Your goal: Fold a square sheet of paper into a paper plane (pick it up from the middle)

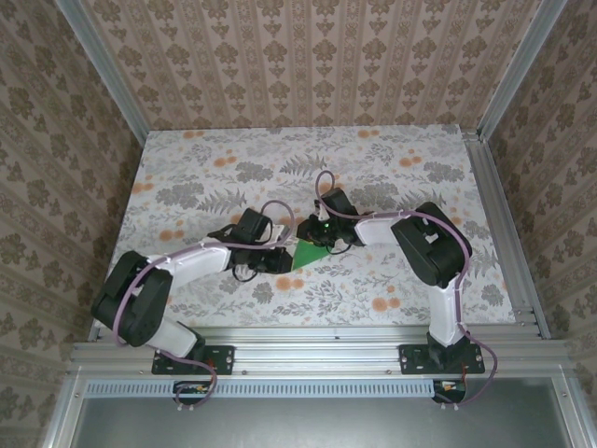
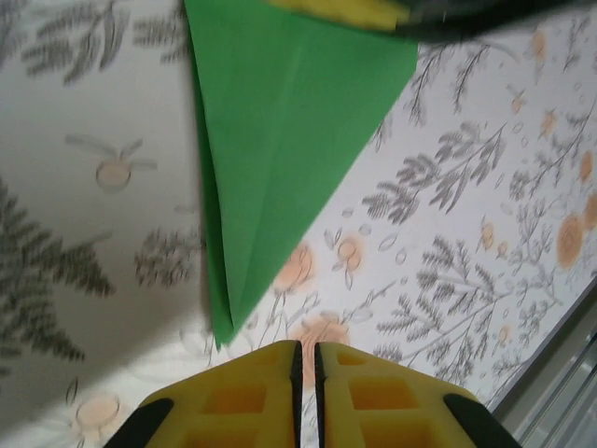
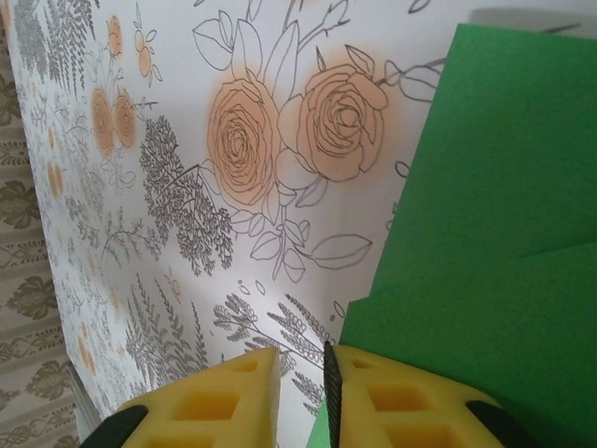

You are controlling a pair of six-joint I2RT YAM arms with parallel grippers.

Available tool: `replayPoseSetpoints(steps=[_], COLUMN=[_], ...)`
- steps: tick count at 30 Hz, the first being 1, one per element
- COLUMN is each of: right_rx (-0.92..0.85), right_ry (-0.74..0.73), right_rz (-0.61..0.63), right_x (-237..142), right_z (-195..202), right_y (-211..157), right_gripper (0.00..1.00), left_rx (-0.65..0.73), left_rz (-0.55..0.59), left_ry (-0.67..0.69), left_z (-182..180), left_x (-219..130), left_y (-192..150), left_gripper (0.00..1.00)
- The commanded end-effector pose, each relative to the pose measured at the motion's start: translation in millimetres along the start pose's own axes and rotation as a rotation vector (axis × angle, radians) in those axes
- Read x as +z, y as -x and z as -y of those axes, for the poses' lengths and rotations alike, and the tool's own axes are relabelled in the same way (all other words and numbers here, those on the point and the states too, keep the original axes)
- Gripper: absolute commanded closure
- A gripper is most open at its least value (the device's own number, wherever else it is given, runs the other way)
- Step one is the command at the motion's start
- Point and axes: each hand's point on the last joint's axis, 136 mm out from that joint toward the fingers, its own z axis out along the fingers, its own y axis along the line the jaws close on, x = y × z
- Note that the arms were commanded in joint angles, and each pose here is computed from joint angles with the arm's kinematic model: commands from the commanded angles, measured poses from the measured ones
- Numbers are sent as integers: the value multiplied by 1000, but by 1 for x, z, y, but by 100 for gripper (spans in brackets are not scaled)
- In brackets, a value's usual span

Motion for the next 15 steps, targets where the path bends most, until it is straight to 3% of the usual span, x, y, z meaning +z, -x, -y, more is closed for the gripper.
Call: replayPoseSetpoints(steps=[1, 9, 15], right_rx=[-7, 20, 64], right_ry=[-2, -61, -107], right_rz=[-5, 58, 49], right_x=[-16, -64, -74], right_z=[-10, 4, 25], right_y=[2, 7, -3], right_gripper=[74, 66, 61], left_rx=[9, 9, 1], left_rz=[40, 65, 60], left_ry=[-5, -36, -21], left_z=[4, 6, -7], left_x=[4, 18, 30], left_y=[21, 44, 48], left_gripper=[83, 79, 79])
